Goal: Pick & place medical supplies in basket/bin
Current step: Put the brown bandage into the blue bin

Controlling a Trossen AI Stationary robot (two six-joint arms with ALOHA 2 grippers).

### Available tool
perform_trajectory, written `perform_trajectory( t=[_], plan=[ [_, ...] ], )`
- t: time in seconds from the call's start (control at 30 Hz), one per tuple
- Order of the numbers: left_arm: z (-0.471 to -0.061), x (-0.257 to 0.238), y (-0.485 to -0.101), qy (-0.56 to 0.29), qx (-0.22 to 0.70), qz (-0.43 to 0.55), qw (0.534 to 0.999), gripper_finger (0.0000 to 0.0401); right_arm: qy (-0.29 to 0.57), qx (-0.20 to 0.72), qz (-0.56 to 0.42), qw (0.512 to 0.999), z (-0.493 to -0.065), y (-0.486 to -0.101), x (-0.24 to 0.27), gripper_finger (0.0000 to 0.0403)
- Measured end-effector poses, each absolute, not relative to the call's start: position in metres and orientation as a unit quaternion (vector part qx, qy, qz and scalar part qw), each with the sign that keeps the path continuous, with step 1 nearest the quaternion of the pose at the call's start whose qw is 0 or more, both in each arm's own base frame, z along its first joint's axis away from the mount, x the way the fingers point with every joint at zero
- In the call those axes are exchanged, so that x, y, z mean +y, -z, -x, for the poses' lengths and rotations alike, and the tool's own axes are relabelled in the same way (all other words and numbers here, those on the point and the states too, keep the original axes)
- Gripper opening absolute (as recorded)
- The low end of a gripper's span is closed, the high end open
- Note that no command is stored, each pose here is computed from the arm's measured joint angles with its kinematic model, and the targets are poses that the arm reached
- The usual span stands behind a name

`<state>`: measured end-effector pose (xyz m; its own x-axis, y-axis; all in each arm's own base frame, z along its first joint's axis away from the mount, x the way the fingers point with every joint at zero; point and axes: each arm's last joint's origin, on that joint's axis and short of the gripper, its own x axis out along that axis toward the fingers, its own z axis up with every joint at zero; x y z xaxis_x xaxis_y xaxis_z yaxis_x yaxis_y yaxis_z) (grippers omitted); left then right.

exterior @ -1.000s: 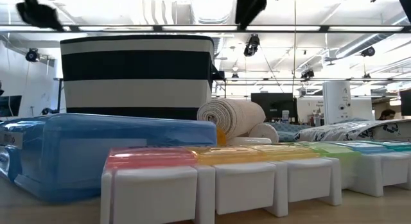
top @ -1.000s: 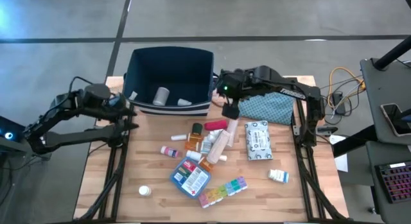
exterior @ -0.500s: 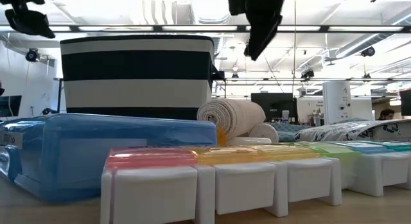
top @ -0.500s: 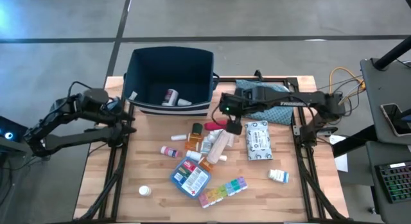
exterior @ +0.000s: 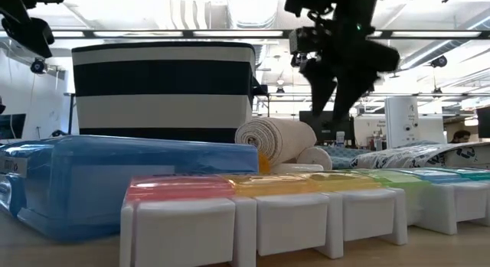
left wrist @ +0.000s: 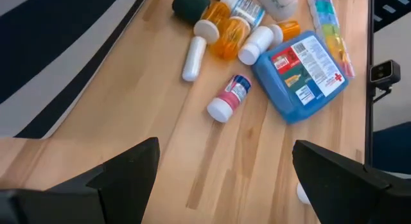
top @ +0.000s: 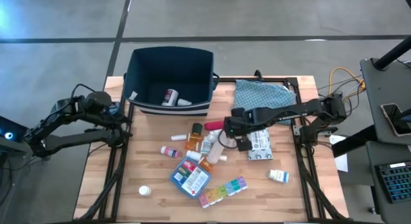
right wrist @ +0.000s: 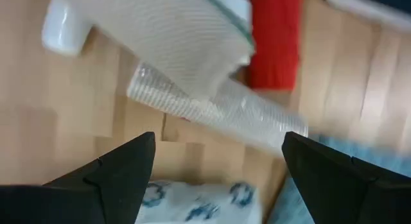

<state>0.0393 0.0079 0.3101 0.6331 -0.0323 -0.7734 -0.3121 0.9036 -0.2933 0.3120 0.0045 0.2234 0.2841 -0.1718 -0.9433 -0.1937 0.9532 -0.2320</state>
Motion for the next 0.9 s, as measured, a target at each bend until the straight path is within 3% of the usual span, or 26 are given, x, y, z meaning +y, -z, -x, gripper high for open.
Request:
perform_trajectory(
  t=[0.23,0.43,0.7,0.9],
  plan=[
    [-0.041,0.009,-0.31,-0.095,0.425,0.207,0.876,0.0334,-0.128,0.547,0.312,0.766,-0.312,-0.194,-0.004,0.0327],
    [-0.043,0.011,-0.309,-0.114,0.429,0.219,0.869,0.0334,-0.15,0.557,0.319,0.752,-0.301,-0.173,-0.02,0.0327],
    [-0.047,0.014,-0.309,-0.13,0.437,0.224,0.862,0.0334,-0.157,0.504,0.295,0.796,-0.309,-0.164,-0.032,0.0327],
    [-0.049,0.014,-0.308,-0.132,0.442,0.225,0.858,0.0334,-0.171,0.541,0.282,0.773,-0.316,-0.14,-0.036,0.0327]
  ],
)
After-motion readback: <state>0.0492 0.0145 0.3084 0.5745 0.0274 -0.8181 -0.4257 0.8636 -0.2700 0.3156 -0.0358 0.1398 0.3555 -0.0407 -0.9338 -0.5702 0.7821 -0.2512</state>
